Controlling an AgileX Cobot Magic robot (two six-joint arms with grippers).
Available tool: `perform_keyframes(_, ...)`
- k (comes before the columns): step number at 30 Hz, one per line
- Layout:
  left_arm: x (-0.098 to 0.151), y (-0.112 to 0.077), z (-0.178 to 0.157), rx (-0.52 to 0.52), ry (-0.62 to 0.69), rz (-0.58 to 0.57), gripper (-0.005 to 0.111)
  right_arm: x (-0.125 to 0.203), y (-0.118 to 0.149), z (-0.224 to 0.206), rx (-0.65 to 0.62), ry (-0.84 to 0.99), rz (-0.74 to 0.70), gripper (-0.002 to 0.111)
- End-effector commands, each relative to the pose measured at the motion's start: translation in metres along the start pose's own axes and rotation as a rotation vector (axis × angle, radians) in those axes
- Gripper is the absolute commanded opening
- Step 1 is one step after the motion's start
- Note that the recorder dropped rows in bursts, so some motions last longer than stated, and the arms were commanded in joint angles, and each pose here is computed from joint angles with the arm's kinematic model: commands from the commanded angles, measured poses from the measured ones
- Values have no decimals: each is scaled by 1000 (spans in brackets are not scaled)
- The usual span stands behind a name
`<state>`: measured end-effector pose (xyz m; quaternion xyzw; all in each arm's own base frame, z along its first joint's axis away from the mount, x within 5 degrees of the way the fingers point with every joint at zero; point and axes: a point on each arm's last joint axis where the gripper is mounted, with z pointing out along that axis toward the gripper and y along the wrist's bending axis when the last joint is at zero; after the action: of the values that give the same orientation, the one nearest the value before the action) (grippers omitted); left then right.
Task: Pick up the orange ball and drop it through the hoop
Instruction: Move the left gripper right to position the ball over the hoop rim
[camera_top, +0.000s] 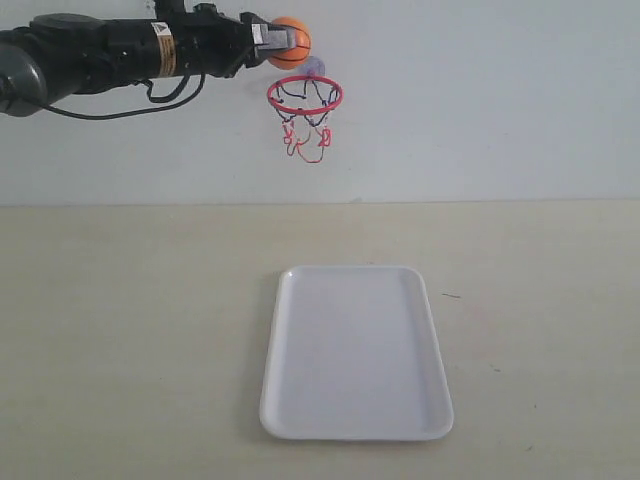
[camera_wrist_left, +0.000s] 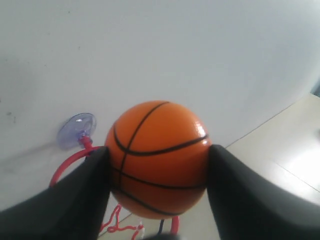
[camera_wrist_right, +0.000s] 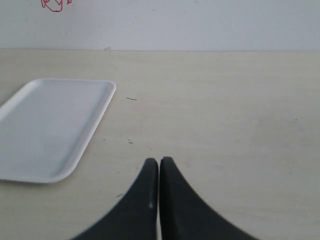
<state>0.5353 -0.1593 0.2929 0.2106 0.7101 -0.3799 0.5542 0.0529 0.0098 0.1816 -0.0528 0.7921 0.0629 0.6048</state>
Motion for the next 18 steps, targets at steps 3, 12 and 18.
perform_keyframes(3,1,-8,13,3,-19,24,4,-1,0,0,-1,-9,-4,0)
perform_keyframes(12,3,-2,16,-66,-36,26,4,-1,0,0,-1,-9,-4,0)
perform_keyframes(18,0,4,16,-124,-92,-23,4,-1,0,0,-1,-9,-4,0)
